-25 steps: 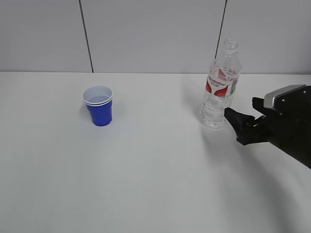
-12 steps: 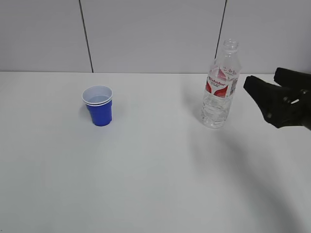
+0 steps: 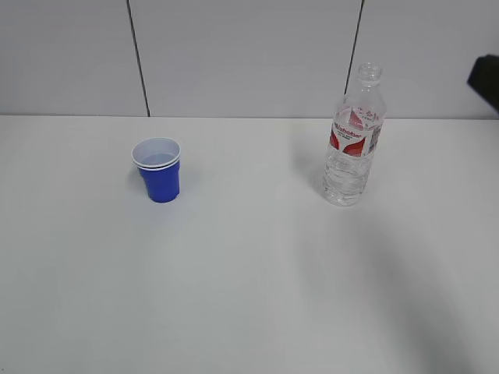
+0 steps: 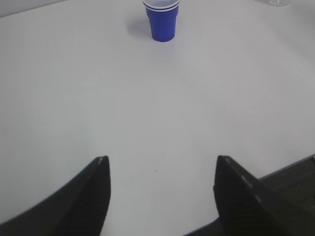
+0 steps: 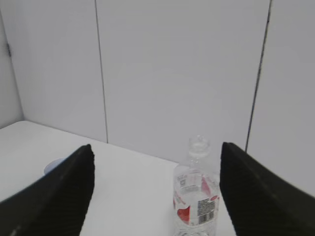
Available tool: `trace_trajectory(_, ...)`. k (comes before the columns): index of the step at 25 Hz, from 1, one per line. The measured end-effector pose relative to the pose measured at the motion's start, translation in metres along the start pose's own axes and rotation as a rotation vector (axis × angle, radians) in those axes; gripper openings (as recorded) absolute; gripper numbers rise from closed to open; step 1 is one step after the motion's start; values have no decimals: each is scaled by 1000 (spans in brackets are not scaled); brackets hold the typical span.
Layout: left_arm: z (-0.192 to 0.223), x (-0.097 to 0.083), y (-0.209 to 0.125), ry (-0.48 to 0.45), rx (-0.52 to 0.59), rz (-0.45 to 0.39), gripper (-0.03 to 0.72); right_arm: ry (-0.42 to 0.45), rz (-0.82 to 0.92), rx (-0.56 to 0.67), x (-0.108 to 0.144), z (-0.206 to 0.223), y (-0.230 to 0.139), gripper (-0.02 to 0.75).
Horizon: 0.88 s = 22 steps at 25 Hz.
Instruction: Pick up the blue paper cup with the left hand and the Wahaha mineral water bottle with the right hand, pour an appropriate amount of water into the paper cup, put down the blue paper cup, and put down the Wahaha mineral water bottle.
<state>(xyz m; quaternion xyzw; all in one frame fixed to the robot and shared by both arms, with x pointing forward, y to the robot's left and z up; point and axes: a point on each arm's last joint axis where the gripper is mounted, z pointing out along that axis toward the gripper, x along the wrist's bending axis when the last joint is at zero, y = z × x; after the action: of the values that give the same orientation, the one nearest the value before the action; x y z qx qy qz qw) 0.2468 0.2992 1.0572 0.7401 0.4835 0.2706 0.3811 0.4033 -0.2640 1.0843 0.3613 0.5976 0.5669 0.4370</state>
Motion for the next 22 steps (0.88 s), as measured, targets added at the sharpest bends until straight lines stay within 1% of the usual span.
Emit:
trace_trajectory(2,0,0,0,0,0,0,499,-55,-14,-15,-2,-14,17,590)
trace_trajectory(4,0,0,0,0,0,0,499,-91,-35,-38,-2,-27,31,590)
trace_trajectory(6,0,0,0,0,0,0,499,-99,-42,-63,1,-39,42,590)
trace_trajectory(8,0,0,0,0,0,0,499,-85,-78,-60,4,-48,46,590)
trace_trajectory(10,0,0,0,0,0,0,499,-48,-59,-37,9,-53,47,590)
trace_trajectory(13,0,0,0,0,-2,0,499,62,15,-9,19,-56,48,590)
trace_trajectory(16,0,0,0,0,-2,0,499,129,32,14,25,-57,48,589)
trace_trajectory(19,0,0,0,0,-2,0,499,131,19,16,26,-57,48,589)
trace_trajectory(22,0,0,0,0,-2,0,499,101,9,10,23,-57,48,589)
